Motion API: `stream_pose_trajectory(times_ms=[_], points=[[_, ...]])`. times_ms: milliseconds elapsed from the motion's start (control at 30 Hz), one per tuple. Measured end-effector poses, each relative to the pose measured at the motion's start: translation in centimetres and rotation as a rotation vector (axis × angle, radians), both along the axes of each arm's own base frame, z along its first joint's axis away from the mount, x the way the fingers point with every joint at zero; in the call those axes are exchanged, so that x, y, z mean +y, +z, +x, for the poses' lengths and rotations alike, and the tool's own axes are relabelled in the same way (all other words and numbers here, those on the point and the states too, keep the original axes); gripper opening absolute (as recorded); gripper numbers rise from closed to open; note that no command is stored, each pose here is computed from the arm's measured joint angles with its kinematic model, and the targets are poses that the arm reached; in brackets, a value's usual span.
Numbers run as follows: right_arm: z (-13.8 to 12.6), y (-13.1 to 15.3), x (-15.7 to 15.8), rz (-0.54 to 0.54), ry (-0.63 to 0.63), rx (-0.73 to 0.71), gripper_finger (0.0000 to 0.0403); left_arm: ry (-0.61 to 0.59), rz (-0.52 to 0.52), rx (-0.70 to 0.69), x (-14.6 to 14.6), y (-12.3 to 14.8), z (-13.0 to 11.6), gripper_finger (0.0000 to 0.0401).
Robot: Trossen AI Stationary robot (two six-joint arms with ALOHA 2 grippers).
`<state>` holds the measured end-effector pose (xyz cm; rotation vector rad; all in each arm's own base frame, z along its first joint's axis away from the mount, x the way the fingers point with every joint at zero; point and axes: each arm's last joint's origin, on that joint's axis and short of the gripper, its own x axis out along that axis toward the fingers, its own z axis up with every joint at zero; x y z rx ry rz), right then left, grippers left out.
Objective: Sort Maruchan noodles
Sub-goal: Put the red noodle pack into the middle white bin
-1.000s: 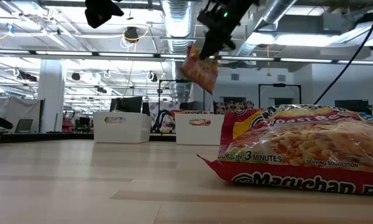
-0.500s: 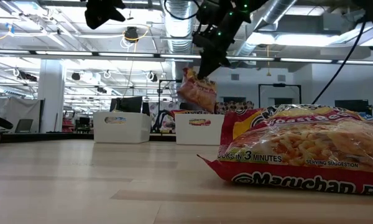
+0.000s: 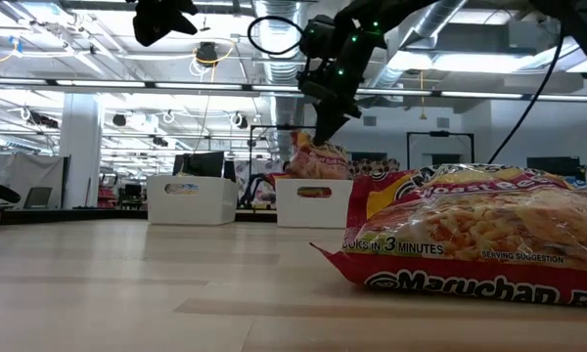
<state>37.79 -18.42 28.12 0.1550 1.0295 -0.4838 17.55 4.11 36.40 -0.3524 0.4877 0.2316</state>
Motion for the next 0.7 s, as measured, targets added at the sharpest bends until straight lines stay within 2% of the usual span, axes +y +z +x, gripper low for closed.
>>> stream_pose_trajectory(times_ms=[200, 433, 533, 600, 700], points=[[0.0, 0.0, 0.2, 0.000, 0.003, 0.007, 0.0006, 0.010, 0.004, 0.001, 0.0, 0.0, 0.0, 0.0142], [1.6, -2.5, 1.3, 0.017, 0.034, 0.077, 0.0006, 0.012, 0.001, 0.000, 0.0, 0.0, 0.0, 0.0142], [1.3, -3.3, 1.4, 0.033, 0.025, 0.131, 0.0007, 0.014, -0.002, -0.001, 0.0, 0.0, 0.0, 0.0142], [2.0, -3.2, 1.4, 0.023, 0.034, 0.082, 0.0008, 0.014, -0.002, 0.000, 0.0, 0.0, 0.0, 0.0142], [1.9, -3.4, 1.5, 0.029, 0.042, 0.103, 0.0009, 0.015, -0.004, -0.001, 0.0, 0.0, 0.0, 0.0142]])
